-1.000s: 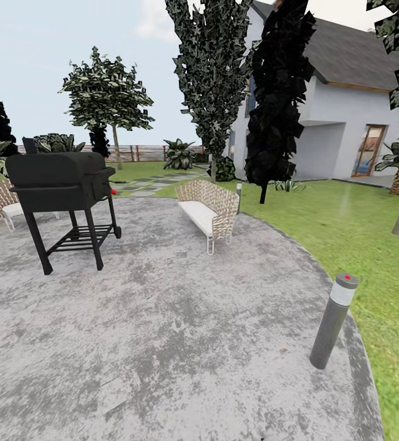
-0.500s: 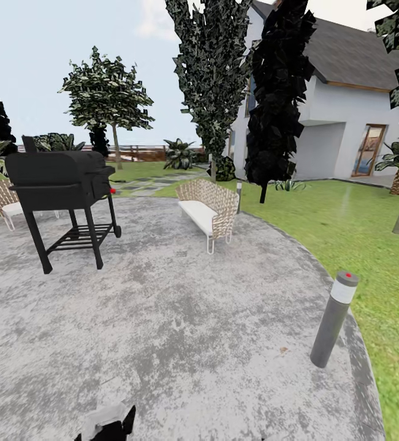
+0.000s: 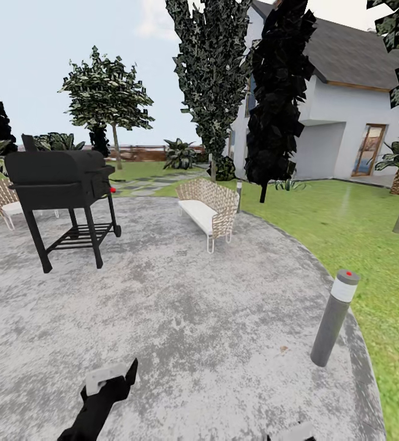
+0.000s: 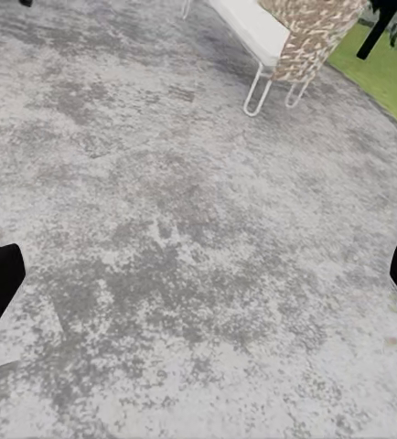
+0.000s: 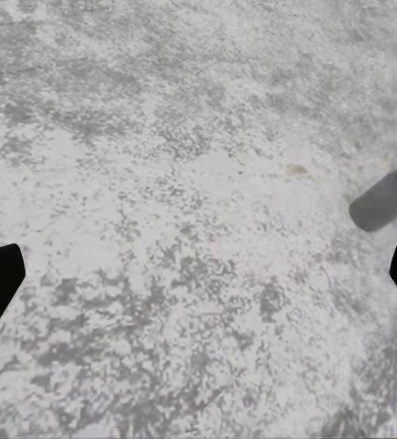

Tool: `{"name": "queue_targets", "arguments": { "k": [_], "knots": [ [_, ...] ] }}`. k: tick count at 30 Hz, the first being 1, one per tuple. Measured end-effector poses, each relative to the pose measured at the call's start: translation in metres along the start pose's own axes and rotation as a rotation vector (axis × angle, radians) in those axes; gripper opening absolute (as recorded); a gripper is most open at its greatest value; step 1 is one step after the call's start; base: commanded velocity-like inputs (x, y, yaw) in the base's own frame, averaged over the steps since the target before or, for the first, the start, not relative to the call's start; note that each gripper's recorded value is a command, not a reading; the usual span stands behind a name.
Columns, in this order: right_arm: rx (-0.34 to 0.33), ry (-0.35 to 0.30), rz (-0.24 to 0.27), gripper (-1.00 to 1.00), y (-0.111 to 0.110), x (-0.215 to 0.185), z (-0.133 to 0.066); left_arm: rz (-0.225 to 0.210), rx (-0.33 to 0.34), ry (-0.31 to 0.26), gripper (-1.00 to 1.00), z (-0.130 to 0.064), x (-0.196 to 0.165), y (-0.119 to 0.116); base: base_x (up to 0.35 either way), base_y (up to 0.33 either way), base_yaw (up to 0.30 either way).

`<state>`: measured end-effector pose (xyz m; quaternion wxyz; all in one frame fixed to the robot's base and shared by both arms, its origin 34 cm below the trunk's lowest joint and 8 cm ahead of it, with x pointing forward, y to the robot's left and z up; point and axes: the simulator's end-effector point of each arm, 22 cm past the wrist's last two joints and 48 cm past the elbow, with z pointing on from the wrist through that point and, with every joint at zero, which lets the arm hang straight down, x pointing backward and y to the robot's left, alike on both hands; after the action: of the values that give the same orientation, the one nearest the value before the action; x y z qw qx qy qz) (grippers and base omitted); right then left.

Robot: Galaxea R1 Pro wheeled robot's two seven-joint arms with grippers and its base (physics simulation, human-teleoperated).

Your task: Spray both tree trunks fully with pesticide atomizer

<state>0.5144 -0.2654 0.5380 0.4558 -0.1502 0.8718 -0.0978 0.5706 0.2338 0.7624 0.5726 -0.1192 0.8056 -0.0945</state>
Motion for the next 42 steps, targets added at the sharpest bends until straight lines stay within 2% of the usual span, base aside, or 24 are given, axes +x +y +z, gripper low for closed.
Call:
{"name": "queue_targets", "arguments": {
  "k": [1, 3, 4, 5, 6, 7, 8, 10, 13, 14, 15, 16, 18, 21, 26, 31, 42],
  "knots": [
    [0.041, -0.009, -0.009, 1.00, -0.017, -0.001, 0.002, 0.000, -0.001, -0.001, 1.00, 0.001, 0.003, 0.001, 0.000, 0.000, 0.000],
    [0.223, -0.041, -0.052, 1.00, -0.096, -0.004, 0.004, 0.013, -0.007, 0.003, 1.00, 0.003, 0.015, 0.005, 0.000, 0.000, 0.000],
    [0.270, -0.048, -0.070, 1.00, -0.118, -0.003, 0.003, 0.016, -0.009, 0.007, 1.00, 0.004, 0.020, 0.006, 0.000, 0.000, 0.000],
    [0.390, -0.066, -0.111, 1.00, -0.174, -0.005, -0.004, 0.023, -0.014, 0.018, 1.00, 0.005, 0.029, 0.009, 0.000, 0.000, 0.000],
    [0.455, -0.067, -0.145, 1.00, -0.216, -0.001, -0.012, 0.025, -0.016, 0.018, 1.00, 0.005, 0.032, 0.010, 0.000, 0.000, 0.000],
    [0.486, -0.071, -0.160, 1.00, -0.231, -0.001, -0.015, 0.026, -0.017, 0.017, 1.00, 0.006, 0.035, 0.011, 0.000, 0.000, 0.000],
    [0.554, -0.072, -0.189, 1.00, -0.271, 0.001, -0.026, 0.027, -0.017, 0.014, 1.00, 0.006, 0.036, 0.012, 0.000, 0.000, 0.000],
    [0.635, -0.067, -0.211, 1.00, -0.319, 0.006, -0.040, 0.029, -0.018, 0.006, 1.00, 0.007, 0.040, 0.014, 0.000, 0.000, 0.000],
    [0.765, -0.051, -0.200, 1.00, -0.385, 0.014, -0.068, 0.030, -0.019, 0.002, 1.00, 0.009, 0.045, 0.016, 0.000, 0.000, 0.000],
    [0.854, -0.039, -0.172, 1.00, -0.425, 0.020, -0.089, 0.030, -0.020, 0.005, 1.00, 0.009, 0.049, 0.017, 0.000, 0.000, 0.000],
    [0.902, -0.034, -0.160, 1.00, -0.447, 0.023, -0.102, 0.031, -0.021, 0.008, 1.00, 0.010, 0.053, 0.018, 0.000, 0.000, 0.000],
    [0.984, -0.026, -0.126, 1.00, -0.480, 0.029, -0.125, 0.031, -0.023, 0.015, 1.00, 0.010, 0.058, 0.020, 0.000, 0.000, 0.000],
    [1.085, -0.022, -0.095, 1.00, -0.522, 0.034, -0.157, 0.031, -0.025, 0.022, 1.00, 0.011, 0.066, 0.022, 0.000, 0.000, 0.000],
    [1.147, -0.023, -0.084, 1.00, -0.546, 0.038, -0.177, 0.031, -0.026, 0.011, 1.00, 0.012, 0.070, 0.024, 0.000, 0.000, 0.000],
    [1.226, -0.051, -0.069, 1.00, -0.569, 0.036, -0.197, 0.031, -0.026, -0.036, 1.00, 0.014, 0.070, 0.027, 0.000, 0.000, 0.000],
    [1.272, -0.068, -0.059, 1.00, -0.573, 0.039, -0.203, 0.032, -0.026, -0.043, 1.00, 0.016, 0.078, 0.030, 0.000, 0.000, 0.000],
    [1.290, -0.069, -0.052, 1.00, -0.568, 0.057, -0.198, 0.033, -0.023, -0.044, 1.00, 0.020, 0.098, 0.036, 0.000, 0.000, 0.000]
  ]
}}
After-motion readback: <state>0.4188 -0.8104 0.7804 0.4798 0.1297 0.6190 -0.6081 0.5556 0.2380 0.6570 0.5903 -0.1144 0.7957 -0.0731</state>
